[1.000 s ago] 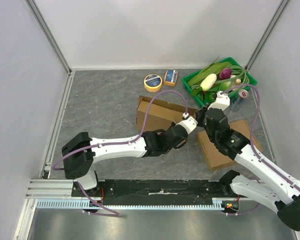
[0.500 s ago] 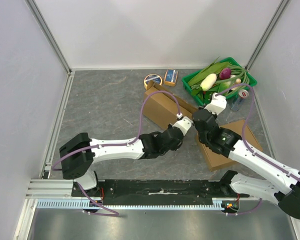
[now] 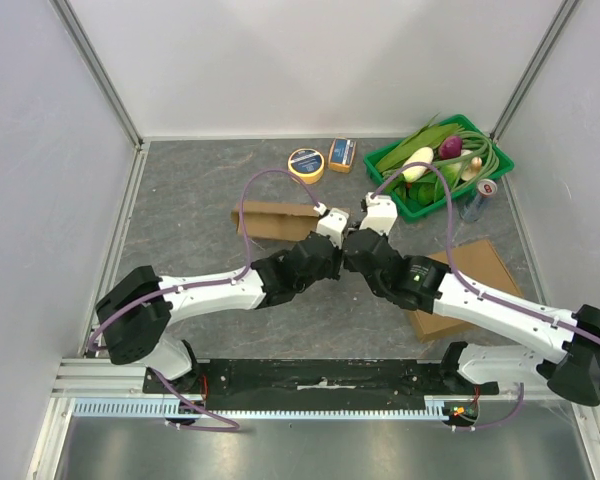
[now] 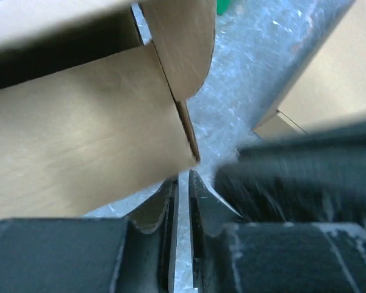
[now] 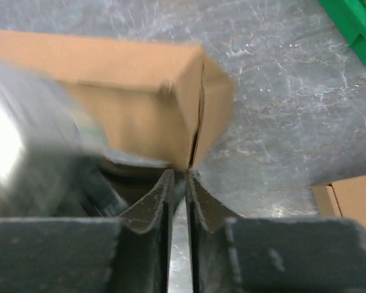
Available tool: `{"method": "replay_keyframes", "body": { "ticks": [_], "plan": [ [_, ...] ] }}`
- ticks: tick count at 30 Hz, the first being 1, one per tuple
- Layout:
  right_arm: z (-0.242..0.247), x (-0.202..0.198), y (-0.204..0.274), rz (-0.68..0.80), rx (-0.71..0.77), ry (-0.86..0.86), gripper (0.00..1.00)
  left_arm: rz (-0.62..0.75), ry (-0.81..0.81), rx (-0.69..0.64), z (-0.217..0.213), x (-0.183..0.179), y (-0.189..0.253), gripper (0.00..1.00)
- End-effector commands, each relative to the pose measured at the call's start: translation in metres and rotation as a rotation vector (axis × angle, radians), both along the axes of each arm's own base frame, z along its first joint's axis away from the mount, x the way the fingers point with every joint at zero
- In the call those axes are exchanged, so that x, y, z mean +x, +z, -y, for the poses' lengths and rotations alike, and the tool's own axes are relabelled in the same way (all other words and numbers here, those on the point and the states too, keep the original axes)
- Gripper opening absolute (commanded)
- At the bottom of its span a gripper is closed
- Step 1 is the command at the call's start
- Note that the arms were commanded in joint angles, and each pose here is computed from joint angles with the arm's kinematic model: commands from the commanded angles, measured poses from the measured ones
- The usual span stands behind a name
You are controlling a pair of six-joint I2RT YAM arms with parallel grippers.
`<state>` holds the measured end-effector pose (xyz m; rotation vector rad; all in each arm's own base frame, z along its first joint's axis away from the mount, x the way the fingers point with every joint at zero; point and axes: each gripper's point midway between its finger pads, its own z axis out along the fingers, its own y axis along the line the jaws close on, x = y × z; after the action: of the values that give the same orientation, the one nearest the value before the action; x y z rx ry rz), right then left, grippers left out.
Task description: Fold the paper box
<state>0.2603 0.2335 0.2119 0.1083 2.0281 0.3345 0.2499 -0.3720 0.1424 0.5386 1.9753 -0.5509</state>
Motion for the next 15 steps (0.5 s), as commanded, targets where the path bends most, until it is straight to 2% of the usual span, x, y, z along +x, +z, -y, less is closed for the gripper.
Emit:
{"method": "replay_keyframes", "body": {
  "ticks": [1,2,5,6,11,13,15],
  "plan": [
    [-0.029,-0.028,-0.008,-0.107,0.006,0.158,0.24,0.065,0.019,-0.189,0.019,0.017,0.047,0.18],
    [-0.026,-0.028,-0.009,-0.11,-0.01,0.15,0.26,0.066,0.011,-0.192,0.021,0.016,0.049,0.18],
    [-0.024,-0.026,-0.006,-0.103,-0.029,0.147,0.38,0.068,0.009,-0.192,0.018,0.014,0.05,0.18],
    [-0.021,-0.025,0.001,-0.09,-0.031,0.142,0.45,0.072,0.007,-0.189,0.015,0.013,0.05,0.18],
    [-0.008,-0.021,0.022,-0.042,-0.069,0.208,0.6,0.094,-0.015,-0.166,0.003,0.008,0.058,0.21],
    [0.011,-0.02,0.027,-0.016,-0.103,0.209,0.66,0.086,-0.108,-0.192,0.001,-0.011,0.066,0.3],
    [0.027,-0.021,0.026,-0.02,-0.112,0.232,0.72,0.026,-0.211,-0.189,0.0,-0.035,0.054,0.41]
  ]
}}
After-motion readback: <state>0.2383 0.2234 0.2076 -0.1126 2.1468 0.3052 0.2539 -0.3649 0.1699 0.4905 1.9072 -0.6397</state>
